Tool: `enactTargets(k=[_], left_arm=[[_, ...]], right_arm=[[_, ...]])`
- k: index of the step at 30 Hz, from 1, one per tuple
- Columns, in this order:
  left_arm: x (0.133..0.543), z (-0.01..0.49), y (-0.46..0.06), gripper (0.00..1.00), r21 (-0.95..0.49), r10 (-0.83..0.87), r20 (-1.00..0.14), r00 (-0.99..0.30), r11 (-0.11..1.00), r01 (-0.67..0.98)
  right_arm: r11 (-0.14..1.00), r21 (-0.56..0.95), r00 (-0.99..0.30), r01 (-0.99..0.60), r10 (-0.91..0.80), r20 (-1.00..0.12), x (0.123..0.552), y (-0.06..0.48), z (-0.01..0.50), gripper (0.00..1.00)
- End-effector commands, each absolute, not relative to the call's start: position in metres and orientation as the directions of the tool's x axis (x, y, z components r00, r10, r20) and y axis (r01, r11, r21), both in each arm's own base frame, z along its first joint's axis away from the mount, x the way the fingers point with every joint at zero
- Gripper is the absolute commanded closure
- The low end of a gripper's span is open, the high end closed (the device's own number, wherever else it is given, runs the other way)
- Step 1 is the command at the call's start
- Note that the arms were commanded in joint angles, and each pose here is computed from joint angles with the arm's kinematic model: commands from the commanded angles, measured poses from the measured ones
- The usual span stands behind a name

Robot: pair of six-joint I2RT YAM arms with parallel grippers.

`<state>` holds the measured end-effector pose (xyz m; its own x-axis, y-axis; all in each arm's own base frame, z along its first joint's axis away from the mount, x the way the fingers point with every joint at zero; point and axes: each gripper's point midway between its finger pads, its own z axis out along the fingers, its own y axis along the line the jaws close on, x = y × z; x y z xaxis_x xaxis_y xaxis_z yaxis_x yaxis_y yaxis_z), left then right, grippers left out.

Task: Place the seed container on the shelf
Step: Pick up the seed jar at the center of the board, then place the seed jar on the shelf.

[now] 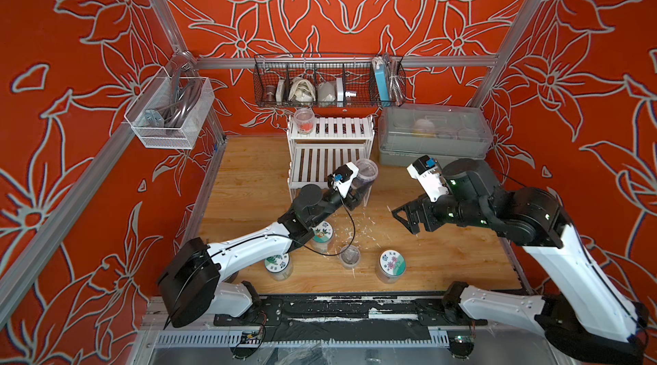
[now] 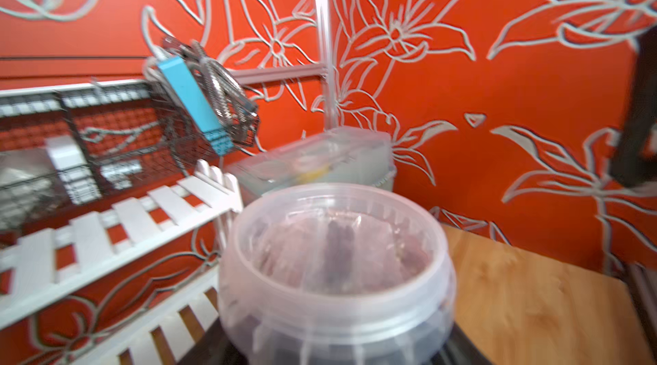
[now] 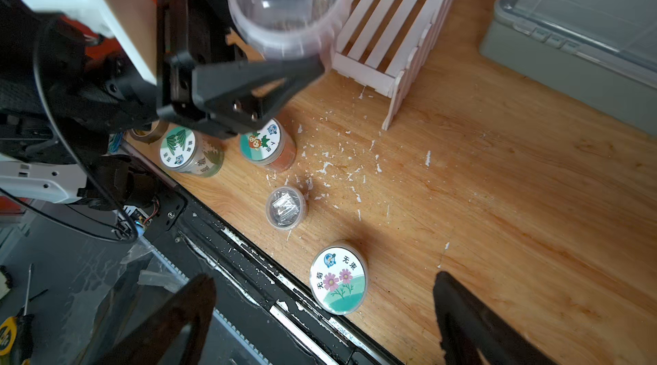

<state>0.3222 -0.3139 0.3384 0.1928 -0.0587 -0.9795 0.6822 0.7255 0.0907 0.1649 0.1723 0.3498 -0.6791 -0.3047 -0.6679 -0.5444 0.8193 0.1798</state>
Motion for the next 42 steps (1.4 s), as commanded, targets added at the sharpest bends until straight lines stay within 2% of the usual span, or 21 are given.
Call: enactTargets(k=[1,6,13,23,42], left_arm=[[0.350,0.385,-0.286,0.42,0.072,-0.137,-0.932,0.335,0.836,0.543],[0.391,0.400,-0.263,0.42,0.020,-0.164,-0.909,0.384,0.901,0.433],[0.427,0.397,-0.245,0.41,-0.037,-0.182,-0.888,0.422,0.943,0.330],[0.456,0.383,-0.239,0.41,-0.069,-0.175,-0.883,0.436,0.967,0.247],[0.500,0.360,-0.224,0.38,-0.056,-0.106,-0.918,0.382,0.989,0.140]], right_arm=[[0.852,0.142,-0.676,-0.505,-0.288,-0.678,0.171,0.163,0.345,0.01],[0.853,0.134,-0.681,-0.505,-0.299,-0.668,0.169,0.160,0.337,0.01],[0.846,0.144,-0.693,-0.514,-0.310,-0.651,0.168,0.164,0.326,0.00],[0.841,0.149,-0.703,-0.520,-0.323,-0.633,0.166,0.165,0.317,0.00],[0.836,0.165,-0.719,-0.523,-0.330,-0.612,0.166,0.170,0.309,0.00]])
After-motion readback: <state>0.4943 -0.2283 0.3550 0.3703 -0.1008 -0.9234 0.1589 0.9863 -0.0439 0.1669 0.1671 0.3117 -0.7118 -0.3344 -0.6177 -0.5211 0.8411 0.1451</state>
